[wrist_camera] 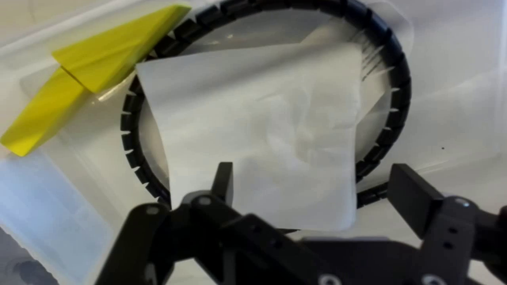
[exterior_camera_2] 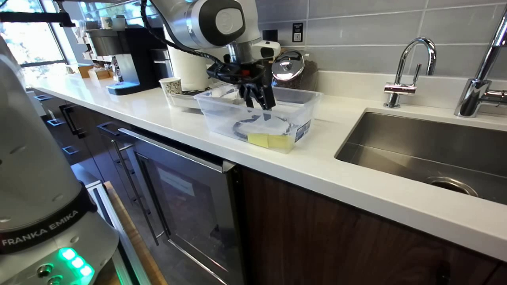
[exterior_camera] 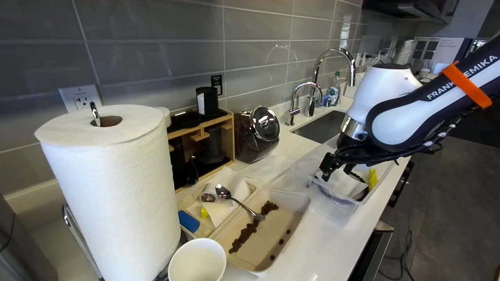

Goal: Take the paper towel out of the plastic box

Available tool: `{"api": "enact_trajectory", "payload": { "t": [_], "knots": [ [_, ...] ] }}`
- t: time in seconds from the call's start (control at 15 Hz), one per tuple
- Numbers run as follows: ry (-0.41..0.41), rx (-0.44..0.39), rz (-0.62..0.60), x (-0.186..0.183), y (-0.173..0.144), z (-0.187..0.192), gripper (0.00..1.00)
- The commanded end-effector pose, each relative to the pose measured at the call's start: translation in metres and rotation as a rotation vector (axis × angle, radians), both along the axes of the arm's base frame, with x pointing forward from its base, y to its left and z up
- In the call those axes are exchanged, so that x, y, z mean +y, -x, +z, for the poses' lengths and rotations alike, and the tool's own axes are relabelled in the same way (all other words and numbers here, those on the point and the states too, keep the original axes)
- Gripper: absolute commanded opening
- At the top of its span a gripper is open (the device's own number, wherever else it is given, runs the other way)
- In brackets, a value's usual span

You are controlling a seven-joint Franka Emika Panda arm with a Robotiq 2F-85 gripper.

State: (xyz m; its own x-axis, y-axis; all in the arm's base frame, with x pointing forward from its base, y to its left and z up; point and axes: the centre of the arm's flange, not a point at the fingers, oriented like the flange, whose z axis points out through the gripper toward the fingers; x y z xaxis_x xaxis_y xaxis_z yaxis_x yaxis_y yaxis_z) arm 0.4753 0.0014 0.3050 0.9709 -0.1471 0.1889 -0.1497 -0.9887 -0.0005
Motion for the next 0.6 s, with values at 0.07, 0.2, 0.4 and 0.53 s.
{"api": "enact_trajectory", "payload": {
  "t": [0.07, 0.2, 0.4, 0.53],
  "knots": [
    [0.005, -0.004, -0.024, -0.004, -0.014, -0.002, 1.0],
    [0.003, -0.01, -0.022, -0.001, -0.024, 0.001, 1.0],
    [0.006, -0.014, -0.022, 0.0, -0.035, 0.003, 1.0],
    [0.001, -0.009, -0.02, 0.002, -0.041, 0.001, 1.0]
  ]
}}
